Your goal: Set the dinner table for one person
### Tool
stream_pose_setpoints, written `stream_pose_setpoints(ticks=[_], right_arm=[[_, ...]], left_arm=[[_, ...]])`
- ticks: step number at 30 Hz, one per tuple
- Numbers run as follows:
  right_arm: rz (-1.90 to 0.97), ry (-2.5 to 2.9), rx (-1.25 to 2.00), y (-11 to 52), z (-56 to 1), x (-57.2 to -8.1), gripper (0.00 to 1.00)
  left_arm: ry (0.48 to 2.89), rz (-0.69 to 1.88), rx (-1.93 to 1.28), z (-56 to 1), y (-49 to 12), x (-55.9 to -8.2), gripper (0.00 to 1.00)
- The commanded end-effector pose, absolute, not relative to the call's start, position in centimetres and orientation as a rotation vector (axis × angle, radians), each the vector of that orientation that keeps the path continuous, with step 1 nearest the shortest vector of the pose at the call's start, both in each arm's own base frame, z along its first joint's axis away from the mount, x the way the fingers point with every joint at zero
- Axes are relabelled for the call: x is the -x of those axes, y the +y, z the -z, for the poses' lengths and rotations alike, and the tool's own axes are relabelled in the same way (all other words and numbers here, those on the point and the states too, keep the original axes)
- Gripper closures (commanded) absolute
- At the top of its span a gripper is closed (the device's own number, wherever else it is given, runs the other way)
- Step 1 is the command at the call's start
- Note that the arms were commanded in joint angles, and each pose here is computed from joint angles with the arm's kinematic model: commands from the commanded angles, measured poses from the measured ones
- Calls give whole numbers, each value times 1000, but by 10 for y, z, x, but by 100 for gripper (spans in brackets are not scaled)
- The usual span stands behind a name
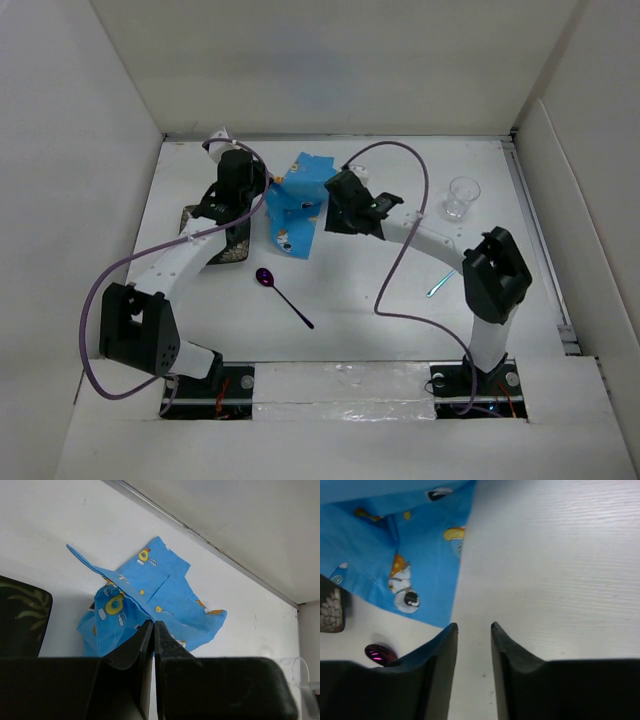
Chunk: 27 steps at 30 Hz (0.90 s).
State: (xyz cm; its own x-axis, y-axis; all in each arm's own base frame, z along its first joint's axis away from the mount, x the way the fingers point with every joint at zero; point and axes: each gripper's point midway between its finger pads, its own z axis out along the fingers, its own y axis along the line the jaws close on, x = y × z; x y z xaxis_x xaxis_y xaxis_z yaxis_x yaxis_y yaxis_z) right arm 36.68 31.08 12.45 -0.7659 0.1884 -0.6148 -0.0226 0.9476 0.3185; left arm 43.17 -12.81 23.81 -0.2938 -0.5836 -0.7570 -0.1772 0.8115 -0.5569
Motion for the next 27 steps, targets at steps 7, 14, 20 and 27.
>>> stream_pose_setpoints(ticks=[7,14,20,27], right_arm=[[-333,2555,174,387,-57,-342,48],[-209,2599,207,391,-29,-341,42],[-44,2641,208,374,-3,-330,49],[21,2672,241,366,14,-325,98]], left_arm=[[1795,445,580,-256,-122,-433,100],[1794,431,585,-254,-119,-431,100],[1793,427,589,-253,-119,-431,100],[1794,401,586,-250,-114,-429,100]])
